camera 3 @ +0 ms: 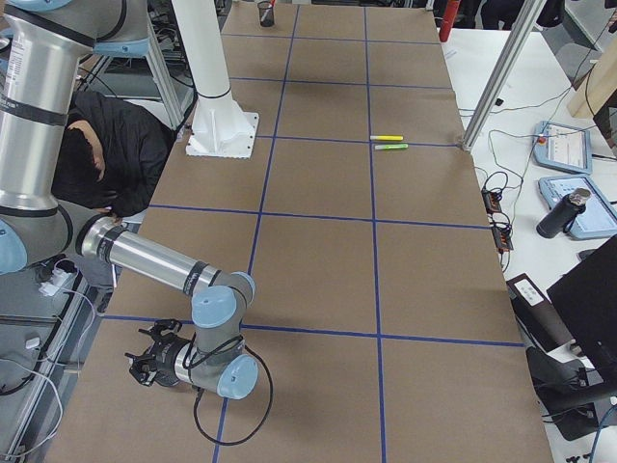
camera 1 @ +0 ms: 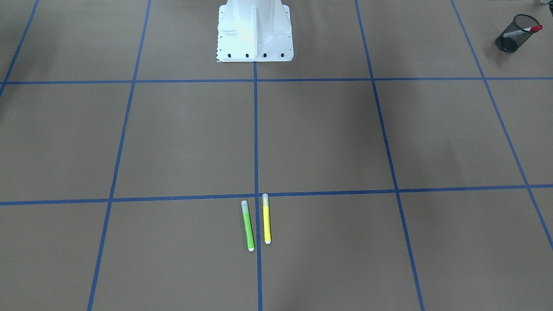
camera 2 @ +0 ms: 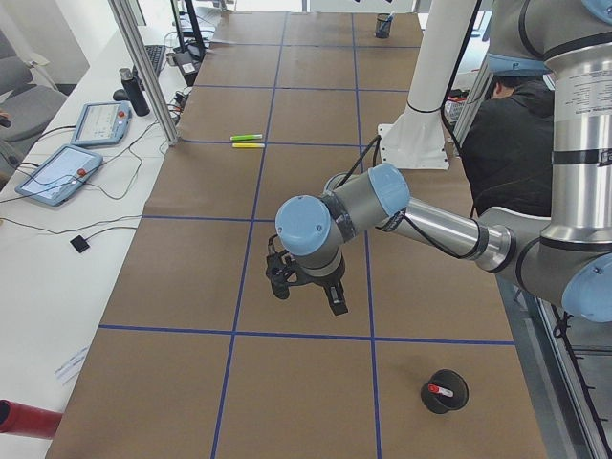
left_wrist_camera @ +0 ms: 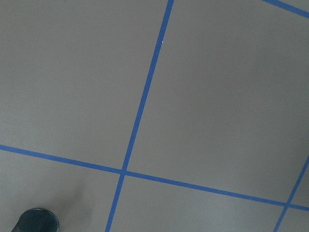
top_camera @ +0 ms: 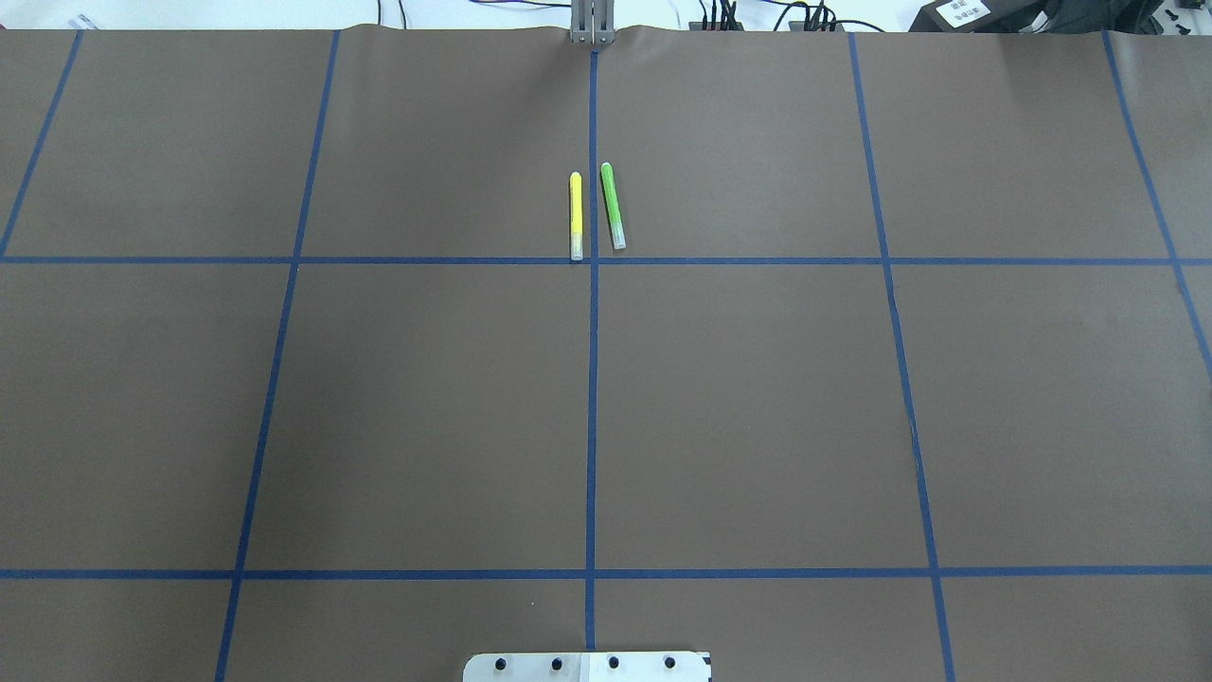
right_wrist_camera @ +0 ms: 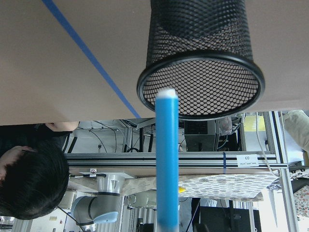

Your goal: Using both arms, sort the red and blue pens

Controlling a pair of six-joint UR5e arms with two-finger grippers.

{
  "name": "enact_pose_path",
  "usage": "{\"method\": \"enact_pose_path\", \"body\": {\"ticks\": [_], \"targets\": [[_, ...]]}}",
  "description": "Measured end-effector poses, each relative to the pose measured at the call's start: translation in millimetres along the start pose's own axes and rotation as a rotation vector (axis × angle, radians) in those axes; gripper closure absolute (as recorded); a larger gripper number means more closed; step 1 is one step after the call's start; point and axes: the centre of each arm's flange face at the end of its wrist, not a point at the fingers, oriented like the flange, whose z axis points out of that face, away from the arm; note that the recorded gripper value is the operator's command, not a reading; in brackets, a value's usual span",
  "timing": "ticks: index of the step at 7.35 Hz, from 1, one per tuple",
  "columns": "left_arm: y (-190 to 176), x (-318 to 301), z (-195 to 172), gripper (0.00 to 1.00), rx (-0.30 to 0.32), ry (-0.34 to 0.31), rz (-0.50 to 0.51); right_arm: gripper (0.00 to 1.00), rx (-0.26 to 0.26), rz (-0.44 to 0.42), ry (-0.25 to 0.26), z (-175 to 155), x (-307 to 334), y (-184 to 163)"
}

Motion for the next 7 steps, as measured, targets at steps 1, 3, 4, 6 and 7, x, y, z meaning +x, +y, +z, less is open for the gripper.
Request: {"method": "enact_pose_path", "body": {"ticks": [1, 3, 4, 6, 7], "targets": [[-0.3, 0.7, -0.4, 0.0, 0.001, 0.0, 0.002, 0.0, 0.0, 0.0, 0.001, -0.6, 0.2, -0.6], [-2.3, 3.6, -2.7, 0.0, 0.005, -0.002, 0.006, 0.0, 0.031, -0.002, 0.008, -13.8, -6.5, -6.0], [-4.0, 5.8, -4.3, 0.0, 0.008, -0.004, -0.005, 0.0, 0.072, 0.009, 0.018, -34.9, -18.4, -12.7], [-8.9, 9.8, -7.9, 0.0, 0.022, -0.015, -0.04, 0.0, 0.179, 0.029, 0.051, -103.3, -60.8, -26.8], [-10.4, 9.8, -8.5, 0.0, 0.026, -0.019, -0.048, 0.0, 0.24, 0.033, 0.071, -141.7, -87.4, -31.1]]}}
